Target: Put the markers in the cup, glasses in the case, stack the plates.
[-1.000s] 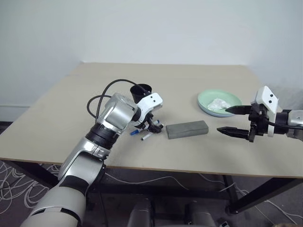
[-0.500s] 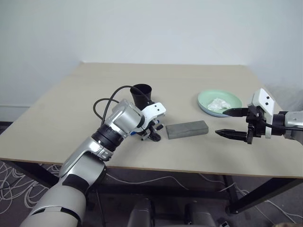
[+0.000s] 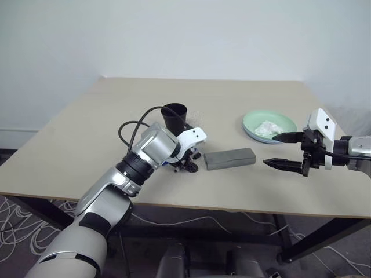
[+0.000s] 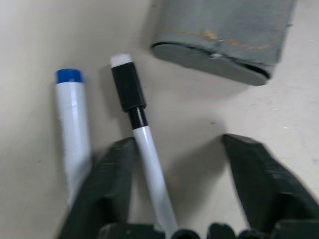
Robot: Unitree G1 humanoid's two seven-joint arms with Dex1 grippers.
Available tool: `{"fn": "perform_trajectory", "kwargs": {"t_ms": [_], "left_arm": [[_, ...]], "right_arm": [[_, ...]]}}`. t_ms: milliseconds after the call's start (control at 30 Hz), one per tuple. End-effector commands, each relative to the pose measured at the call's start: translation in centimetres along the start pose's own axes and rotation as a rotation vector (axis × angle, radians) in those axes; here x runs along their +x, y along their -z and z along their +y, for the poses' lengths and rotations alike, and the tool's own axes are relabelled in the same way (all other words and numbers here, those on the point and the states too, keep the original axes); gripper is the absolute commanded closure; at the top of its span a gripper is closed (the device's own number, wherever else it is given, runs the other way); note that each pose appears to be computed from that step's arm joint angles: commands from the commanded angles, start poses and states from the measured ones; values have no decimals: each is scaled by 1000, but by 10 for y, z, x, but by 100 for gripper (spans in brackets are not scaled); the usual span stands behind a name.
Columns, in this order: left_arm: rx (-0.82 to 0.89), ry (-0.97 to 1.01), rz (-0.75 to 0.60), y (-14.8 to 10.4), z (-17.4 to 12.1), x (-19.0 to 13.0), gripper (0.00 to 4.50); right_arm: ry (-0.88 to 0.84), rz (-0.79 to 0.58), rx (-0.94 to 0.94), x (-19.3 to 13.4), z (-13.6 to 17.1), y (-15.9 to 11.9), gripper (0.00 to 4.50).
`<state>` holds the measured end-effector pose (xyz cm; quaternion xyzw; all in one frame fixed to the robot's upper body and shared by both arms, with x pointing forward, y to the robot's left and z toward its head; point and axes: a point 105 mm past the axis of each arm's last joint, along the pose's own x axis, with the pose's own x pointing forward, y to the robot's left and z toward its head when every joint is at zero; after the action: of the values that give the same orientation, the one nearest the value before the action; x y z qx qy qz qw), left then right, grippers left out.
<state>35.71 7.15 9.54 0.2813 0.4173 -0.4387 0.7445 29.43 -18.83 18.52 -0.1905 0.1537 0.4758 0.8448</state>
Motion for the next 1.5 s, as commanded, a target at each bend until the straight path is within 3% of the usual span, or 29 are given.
{"fn": "perform_trajectory", "kwargs": {"t_ms": [33, 200, 467, 633, 867, 1133, 1500], "left_arm": [[25, -24, 30, 0, 1, 4, 301], [33, -33, 31, -1, 3, 4, 447], [80, -104, -160, -27, 23, -19, 449], [142, -244, -474, -75, 41, -71, 449], [66, -373, -831, -110, 60, -123, 449], [-99, -583, -1108, -93, 106, -146, 449], [-234, -707, -1196, -58, 130, -112, 449]], "right_arm": [[13, -39, -46, -3, -1, -15, 0], [15, -41, -44, -2, 0, -15, 0], [20, -42, -40, -2, -1, -15, 0], [23, -42, -42, -3, -1, -16, 0], [17, -45, -42, -2, -1, -18, 0], [8, -55, -45, 1, 0, -21, 0], [5, -67, -51, 3, -1, -24, 0]]}}
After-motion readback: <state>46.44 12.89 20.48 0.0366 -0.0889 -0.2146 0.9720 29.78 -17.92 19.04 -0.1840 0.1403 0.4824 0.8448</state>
